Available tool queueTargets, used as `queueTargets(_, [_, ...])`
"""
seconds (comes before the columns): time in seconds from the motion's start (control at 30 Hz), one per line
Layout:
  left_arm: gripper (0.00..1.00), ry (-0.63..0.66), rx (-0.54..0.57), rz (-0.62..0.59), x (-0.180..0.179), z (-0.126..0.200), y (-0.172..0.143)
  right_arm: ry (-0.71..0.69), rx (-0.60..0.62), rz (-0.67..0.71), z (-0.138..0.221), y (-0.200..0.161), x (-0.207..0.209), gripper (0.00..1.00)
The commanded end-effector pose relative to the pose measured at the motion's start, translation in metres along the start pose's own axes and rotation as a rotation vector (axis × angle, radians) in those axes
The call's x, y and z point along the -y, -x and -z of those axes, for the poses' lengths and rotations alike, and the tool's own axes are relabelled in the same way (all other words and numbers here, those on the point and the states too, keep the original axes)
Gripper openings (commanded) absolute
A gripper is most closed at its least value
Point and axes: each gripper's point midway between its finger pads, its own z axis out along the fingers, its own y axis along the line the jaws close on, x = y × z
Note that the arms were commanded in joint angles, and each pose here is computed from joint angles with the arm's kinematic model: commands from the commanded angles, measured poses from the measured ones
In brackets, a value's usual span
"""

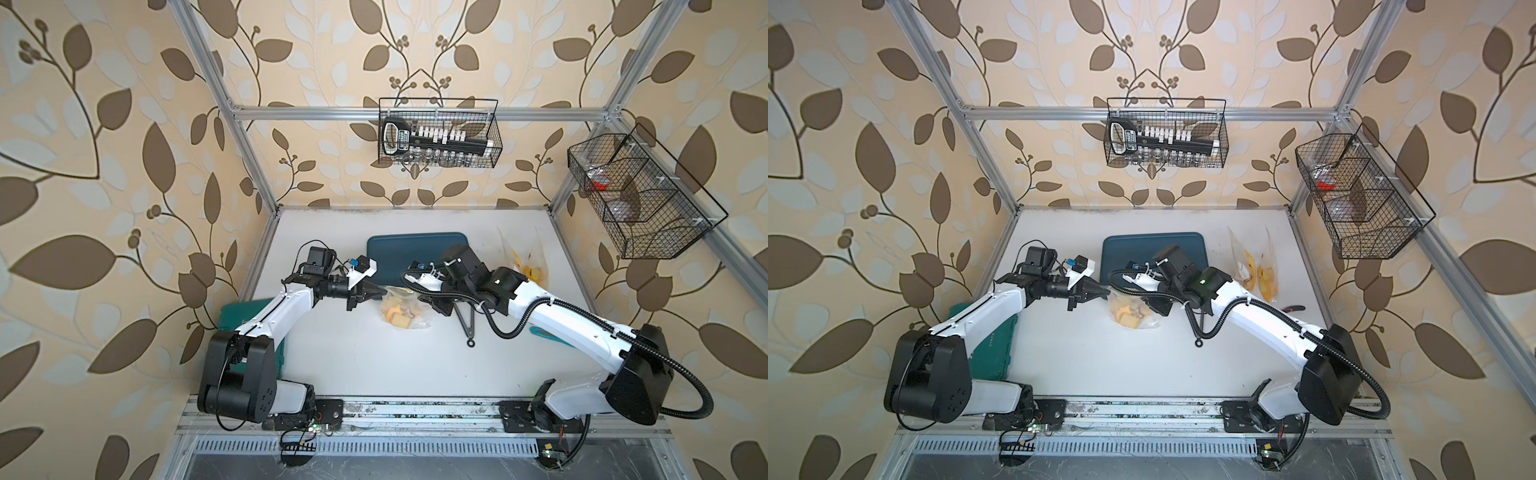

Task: Put the cookies into a resealable bag to prevent moisture
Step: Adjust the ziploc bag at the center of the board.

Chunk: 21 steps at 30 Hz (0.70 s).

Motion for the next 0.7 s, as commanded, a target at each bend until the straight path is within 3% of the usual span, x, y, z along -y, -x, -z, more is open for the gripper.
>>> queueTargets(0.0, [0.0,-0.015,0.038,-0.031,-0.001,0.001,0.014,0.025,-0.016,0.03,0.001,0.004,-0.002,0.03])
queueTargets(0.03, [0.0,-0.013,0.039,-0.032,-0.001,0.001,0.014,0.024,-0.014,0.032,0.0,0.005,-0.002,0.28])
queueTargets(0.07, [0.0,-0.011,0.04,-0.029,-0.002,0.002,0.014,0.021,-0.008,0.033,0.0,0.006,-0.001,0.21])
queueTargets(0.1, [0.0,-0.009,0.04,-0.027,-0.003,0.002,0.014,0.021,-0.005,0.033,-0.001,0.008,-0.001,0.0])
queueTargets(0.17, [0.0,-0.006,0.042,-0.027,-0.003,0.002,0.015,0.031,0.005,0.034,-0.002,0.012,-0.003,0.0])
queueTargets(0.2, [0.0,-0.003,0.043,-0.027,-0.004,0.003,0.015,0.026,0.014,0.034,-0.003,0.014,-0.001,0.27])
queueTargets(0.23, [0.0,-0.002,0.044,-0.024,-0.004,0.003,0.015,0.017,0.022,0.03,-0.004,0.016,0.0,0.35])
queueTargets(0.27, [0.0,0.0,0.046,-0.023,-0.005,0.002,0.015,0.015,0.027,0.032,-0.005,0.019,0.0,0.14])
queueTargets(0.3, [0.0,0.002,0.048,-0.023,-0.005,0.003,0.015,0.016,0.029,0.029,-0.006,0.021,-0.001,0.0])
queueTargets(0.37, [0.0,0.003,0.05,-0.023,-0.005,0.003,0.015,0.03,0.04,0.038,-0.009,0.025,-0.004,0.05])
queueTargets(0.4, [0.0,0.004,0.05,-0.023,-0.005,0.003,0.016,0.027,0.045,0.044,-0.011,0.026,-0.004,0.29])
queueTargets(0.47, [0.0,0.003,0.05,-0.02,-0.006,0.002,0.016,0.024,0.042,0.048,-0.013,0.029,-0.004,0.0])
queueTargets(0.53, [0.0,0.003,0.05,-0.018,-0.006,0.002,0.015,0.041,0.045,0.055,-0.014,0.033,-0.006,0.0])
queueTargets(0.57, [0.0,0.003,0.05,-0.017,-0.006,0.002,0.015,0.038,0.053,0.061,-0.015,0.035,-0.006,0.21])
queueTargets(0.6, [0.0,0.003,0.05,-0.017,-0.006,0.002,0.015,0.029,0.06,0.067,-0.016,0.038,-0.005,0.22])
queueTargets(0.63, [0.0,0.003,0.049,-0.017,-0.006,0.003,0.015,0.027,0.063,0.068,-0.016,0.039,-0.005,0.0])
queueTargets(0.67, [0.0,0.003,0.051,-0.02,-0.006,0.003,0.016,0.03,0.063,0.067,-0.016,0.041,-0.005,0.0])
